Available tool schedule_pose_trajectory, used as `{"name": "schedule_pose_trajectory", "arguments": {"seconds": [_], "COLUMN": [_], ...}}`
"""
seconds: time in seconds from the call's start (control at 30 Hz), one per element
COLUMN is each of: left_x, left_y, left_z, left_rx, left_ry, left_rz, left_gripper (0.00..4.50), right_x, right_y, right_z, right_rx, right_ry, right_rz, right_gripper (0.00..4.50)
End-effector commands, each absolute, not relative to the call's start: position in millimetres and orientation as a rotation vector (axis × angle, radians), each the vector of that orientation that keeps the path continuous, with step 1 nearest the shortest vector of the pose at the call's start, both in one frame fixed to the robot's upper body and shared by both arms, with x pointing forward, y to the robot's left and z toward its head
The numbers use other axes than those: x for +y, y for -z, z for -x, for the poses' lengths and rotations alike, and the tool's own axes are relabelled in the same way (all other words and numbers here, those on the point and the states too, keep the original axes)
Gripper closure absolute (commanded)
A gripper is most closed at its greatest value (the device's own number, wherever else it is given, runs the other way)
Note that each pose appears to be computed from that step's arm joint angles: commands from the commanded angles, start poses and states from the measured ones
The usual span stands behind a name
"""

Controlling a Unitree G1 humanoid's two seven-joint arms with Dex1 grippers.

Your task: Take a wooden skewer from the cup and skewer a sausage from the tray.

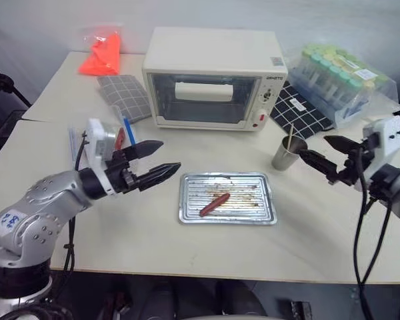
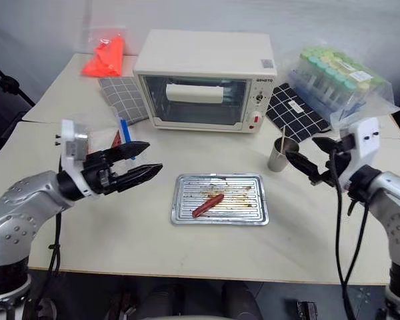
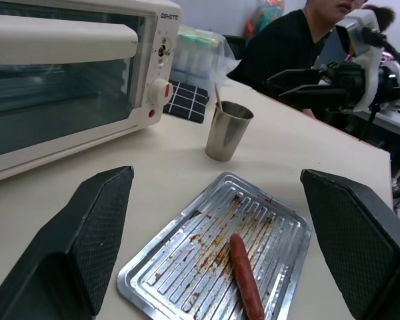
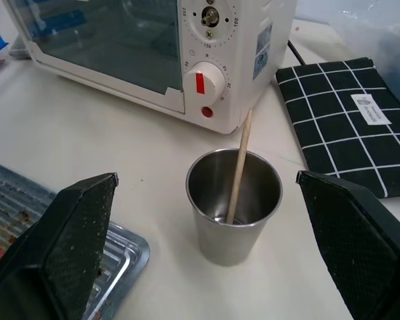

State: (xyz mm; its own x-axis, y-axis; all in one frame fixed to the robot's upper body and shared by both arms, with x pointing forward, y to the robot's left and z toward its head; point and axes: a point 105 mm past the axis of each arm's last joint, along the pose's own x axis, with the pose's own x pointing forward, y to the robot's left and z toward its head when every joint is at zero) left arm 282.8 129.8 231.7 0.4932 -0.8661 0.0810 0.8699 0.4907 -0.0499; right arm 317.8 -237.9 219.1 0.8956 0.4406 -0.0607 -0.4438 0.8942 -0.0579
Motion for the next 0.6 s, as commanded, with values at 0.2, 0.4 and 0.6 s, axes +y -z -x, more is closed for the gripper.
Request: {"name": "schedule_pose_trajectory", "arguments": {"seconds": [0.2, 0.4, 0.6], "left_x": [100.7, 95.5, 95.2], "left_y": [-252.4, -252.1, -251.5], "left_z": [-286.4, -287.1, -286.7], "left_rx": [-0.133, -0.140, -0.144], "left_ry": [1.167, 1.174, 1.166], "left_rz": [0.077, 0.073, 0.063], "left_gripper": [0.26, 0.22, 0.22], "right_x": [-226.3, -229.5, -230.1], "right_y": [-227.0, -219.0, -217.9], "right_z": [-353.5, -376.4, -387.8], "right_rx": [-0.002, 0.020, 0.018], "right_ry": [-0.394, -0.339, -0.323], "right_rz": [0.063, 0.053, 0.016], "right_gripper": [0.00, 0.39, 1.89]}}
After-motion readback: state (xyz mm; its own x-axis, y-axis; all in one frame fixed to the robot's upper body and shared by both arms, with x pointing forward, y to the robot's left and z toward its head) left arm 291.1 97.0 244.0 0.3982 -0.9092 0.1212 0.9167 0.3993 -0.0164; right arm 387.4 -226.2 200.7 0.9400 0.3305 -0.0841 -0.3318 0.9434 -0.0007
